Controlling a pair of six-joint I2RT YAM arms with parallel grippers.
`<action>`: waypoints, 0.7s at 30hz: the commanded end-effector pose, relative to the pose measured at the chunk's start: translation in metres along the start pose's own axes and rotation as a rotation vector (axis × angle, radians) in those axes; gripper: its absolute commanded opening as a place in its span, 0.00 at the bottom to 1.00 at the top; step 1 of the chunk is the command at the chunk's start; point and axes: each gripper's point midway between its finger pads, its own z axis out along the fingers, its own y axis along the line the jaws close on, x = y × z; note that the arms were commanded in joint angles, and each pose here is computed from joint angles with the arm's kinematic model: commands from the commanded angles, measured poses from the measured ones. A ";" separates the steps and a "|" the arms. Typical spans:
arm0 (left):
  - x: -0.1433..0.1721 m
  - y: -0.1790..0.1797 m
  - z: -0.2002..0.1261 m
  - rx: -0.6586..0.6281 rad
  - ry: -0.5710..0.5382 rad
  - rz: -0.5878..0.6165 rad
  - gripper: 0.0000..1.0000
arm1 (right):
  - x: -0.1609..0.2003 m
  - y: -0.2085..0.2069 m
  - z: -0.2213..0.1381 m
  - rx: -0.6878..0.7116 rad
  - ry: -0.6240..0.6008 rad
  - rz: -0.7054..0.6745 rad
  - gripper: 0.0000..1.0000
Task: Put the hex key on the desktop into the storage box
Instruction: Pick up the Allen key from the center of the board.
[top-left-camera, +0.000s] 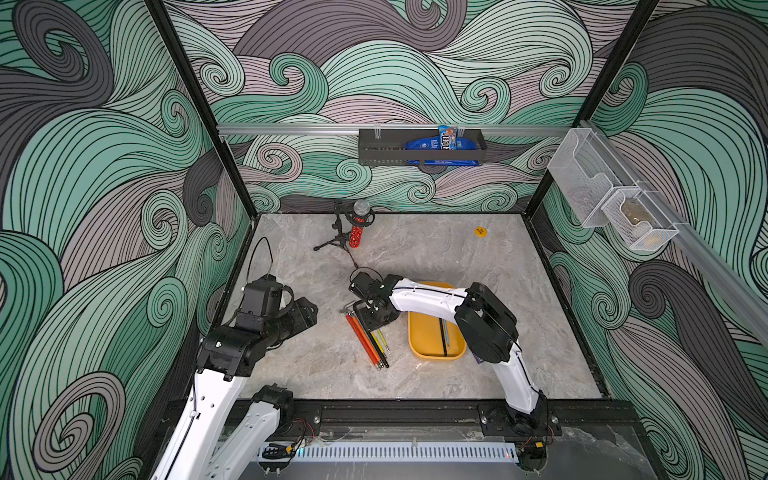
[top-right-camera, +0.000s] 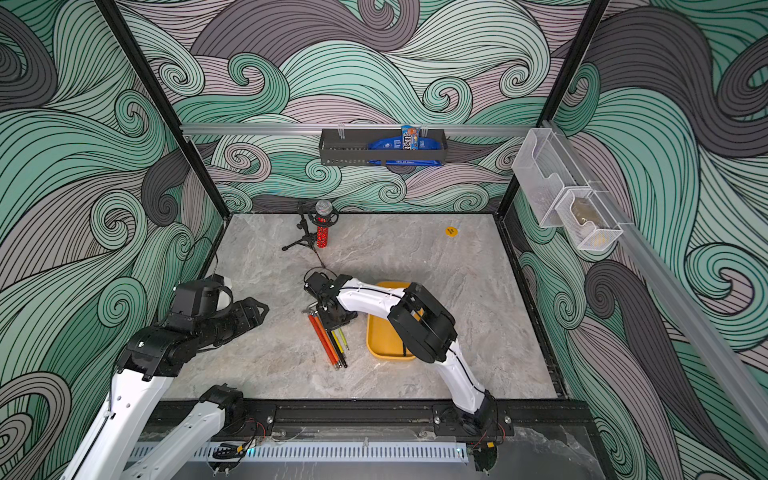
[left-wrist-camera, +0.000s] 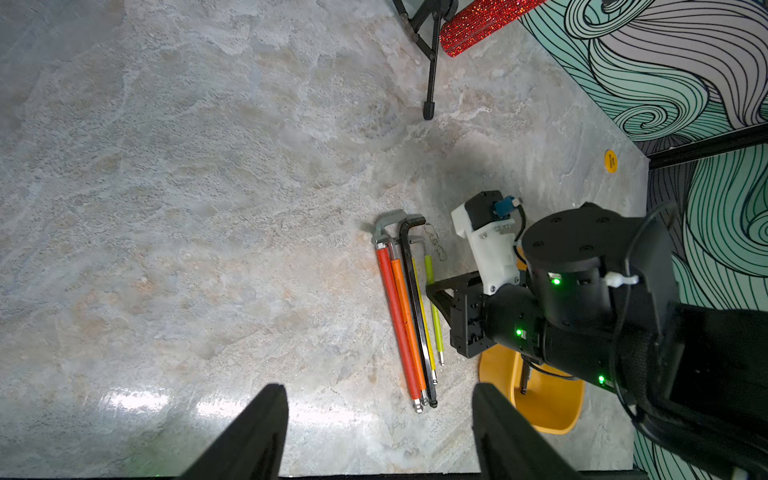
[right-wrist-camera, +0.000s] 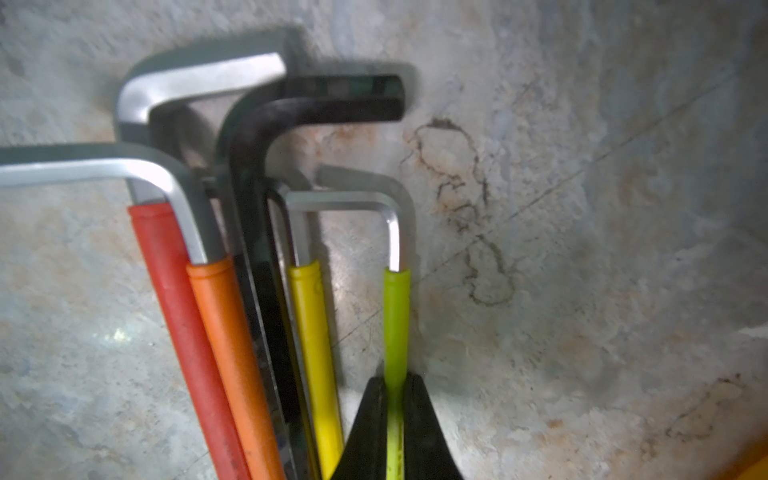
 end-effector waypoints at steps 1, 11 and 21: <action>-0.005 -0.005 -0.006 0.010 -0.010 0.019 0.73 | 0.018 -0.022 0.020 0.076 0.067 0.025 0.05; -0.005 -0.004 -0.003 0.004 -0.008 0.026 0.73 | 0.003 -0.018 0.001 0.050 0.012 0.056 0.00; -0.005 -0.004 -0.003 0.003 -0.005 0.035 0.73 | -0.021 -0.020 -0.049 -0.005 -0.101 0.105 0.00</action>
